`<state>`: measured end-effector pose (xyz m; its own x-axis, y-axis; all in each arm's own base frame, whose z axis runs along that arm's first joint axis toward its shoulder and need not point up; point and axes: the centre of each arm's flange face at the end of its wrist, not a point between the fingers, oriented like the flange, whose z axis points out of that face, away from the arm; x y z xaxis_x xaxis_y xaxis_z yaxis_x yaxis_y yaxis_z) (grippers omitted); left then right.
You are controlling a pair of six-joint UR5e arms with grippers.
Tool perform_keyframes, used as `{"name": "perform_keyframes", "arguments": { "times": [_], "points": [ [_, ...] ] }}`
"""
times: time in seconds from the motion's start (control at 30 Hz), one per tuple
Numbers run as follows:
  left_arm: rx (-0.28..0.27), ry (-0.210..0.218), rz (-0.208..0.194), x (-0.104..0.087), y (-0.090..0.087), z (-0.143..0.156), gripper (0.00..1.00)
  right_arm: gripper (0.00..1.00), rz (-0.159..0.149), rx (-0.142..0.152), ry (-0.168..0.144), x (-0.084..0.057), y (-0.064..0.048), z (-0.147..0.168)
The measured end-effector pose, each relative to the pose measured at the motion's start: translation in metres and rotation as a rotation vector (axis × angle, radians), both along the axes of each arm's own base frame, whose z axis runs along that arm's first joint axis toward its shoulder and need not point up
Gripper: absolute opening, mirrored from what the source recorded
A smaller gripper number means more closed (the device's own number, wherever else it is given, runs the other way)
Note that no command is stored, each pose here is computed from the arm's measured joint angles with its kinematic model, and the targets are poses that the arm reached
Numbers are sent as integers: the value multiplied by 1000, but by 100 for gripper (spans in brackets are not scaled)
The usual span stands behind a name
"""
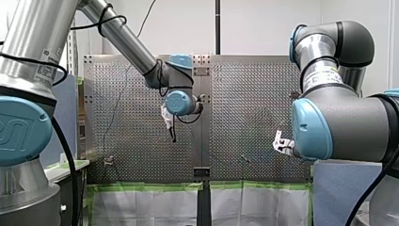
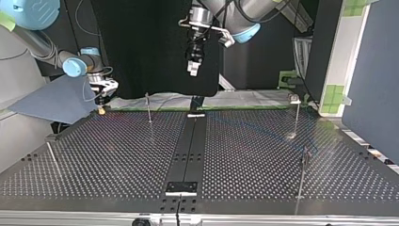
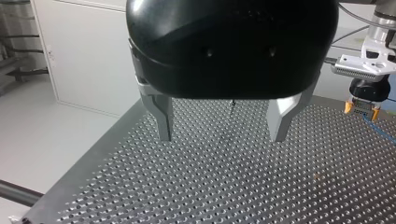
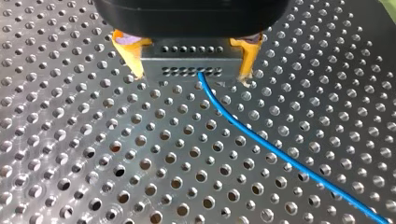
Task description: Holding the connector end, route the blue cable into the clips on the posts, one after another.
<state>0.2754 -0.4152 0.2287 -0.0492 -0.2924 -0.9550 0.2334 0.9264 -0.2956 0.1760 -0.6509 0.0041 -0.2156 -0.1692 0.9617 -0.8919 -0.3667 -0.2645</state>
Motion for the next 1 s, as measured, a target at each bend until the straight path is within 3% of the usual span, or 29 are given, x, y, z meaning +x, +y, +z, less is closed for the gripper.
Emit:
{"name": "perform_keyframes", "arguments": {
  "times": [0.33, 0.5, 0.77, 1.0],
  "points": [
    [6, 5, 5, -20, 27, 3, 100, 0, -19, -28, 3, -8, -9, 37],
    [34, 29, 8, -29, 41, -13, 100, 0, -26, -38, 3, -8, -11, 60],
    [87, 63, 22, -41, 64, -38, 100, 0, -24, -88, 3, -6, -14, 95],
    [130, 78, 21, -50, 79, -55, 100, 0, -19, -93, 1, -4, -14, 99]
  ]
}}
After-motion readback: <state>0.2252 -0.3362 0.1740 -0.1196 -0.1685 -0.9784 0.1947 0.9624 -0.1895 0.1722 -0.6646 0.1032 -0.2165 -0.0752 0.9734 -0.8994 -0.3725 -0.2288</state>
